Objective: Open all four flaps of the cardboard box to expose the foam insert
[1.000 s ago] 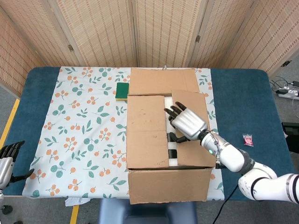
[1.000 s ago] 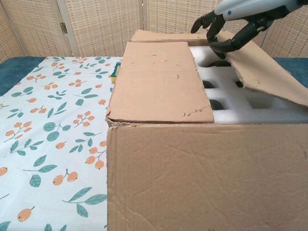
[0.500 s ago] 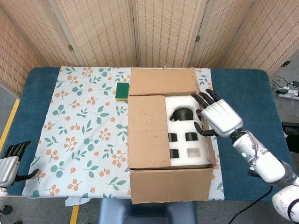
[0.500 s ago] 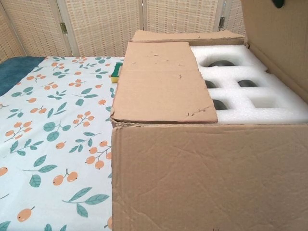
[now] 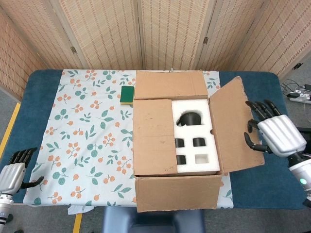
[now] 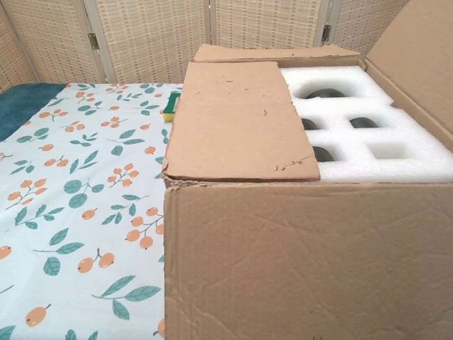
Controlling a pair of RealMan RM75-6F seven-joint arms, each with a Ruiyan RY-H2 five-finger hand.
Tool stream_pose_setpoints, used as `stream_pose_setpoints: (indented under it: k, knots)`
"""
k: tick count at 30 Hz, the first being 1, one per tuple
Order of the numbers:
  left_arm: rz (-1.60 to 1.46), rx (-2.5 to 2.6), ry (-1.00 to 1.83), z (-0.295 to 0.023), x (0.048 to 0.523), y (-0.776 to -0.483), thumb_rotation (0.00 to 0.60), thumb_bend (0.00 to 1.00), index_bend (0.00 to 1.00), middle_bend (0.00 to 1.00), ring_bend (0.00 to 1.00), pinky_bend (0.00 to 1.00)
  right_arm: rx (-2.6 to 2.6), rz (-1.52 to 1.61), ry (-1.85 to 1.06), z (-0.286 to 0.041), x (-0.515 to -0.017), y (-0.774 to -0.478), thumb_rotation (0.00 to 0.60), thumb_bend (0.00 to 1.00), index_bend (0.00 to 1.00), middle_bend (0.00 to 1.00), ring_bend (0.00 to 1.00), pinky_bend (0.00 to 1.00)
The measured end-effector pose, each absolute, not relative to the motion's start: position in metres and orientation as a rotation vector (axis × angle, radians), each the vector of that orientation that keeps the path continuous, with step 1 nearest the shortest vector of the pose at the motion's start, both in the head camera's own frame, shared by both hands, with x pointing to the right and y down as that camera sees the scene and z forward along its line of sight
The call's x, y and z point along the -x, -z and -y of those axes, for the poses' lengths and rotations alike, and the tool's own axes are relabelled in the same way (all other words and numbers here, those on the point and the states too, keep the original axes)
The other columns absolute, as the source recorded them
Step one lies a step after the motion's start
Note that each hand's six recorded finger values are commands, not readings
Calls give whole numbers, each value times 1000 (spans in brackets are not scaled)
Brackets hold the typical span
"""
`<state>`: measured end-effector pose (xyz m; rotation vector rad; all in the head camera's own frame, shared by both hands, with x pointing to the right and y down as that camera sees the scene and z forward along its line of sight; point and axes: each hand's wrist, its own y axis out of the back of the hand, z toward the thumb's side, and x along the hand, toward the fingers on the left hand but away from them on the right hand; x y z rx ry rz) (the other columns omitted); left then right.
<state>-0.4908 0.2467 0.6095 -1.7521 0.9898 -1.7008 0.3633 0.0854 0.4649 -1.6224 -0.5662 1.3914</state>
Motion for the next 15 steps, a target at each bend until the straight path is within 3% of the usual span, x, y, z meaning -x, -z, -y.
stream_pose_setpoints:
  k: [7, 10, 15]
  knots:
    - [-969, 1749, 1703, -247, 487, -613, 600, 283, 56, 131, 99, 0, 1641, 644, -1474, -98, -412, -476, 160, 612, 489, 60, 64, 0]
    - [-973, 1748, 1694, -246, 485, -612, 600, 283, 58, 131, 99, 0, 1663, 683, -1474, -102, -425, -479, 215, 612, 378, 21, 48, 0]
    - [-979, 1740, 1660, -238, 481, -607, 600, 283, 58, 133, 101, 0, 1640, 725, -1476, -111, -445, -487, 229, 613, 152, 0, 4, 0]
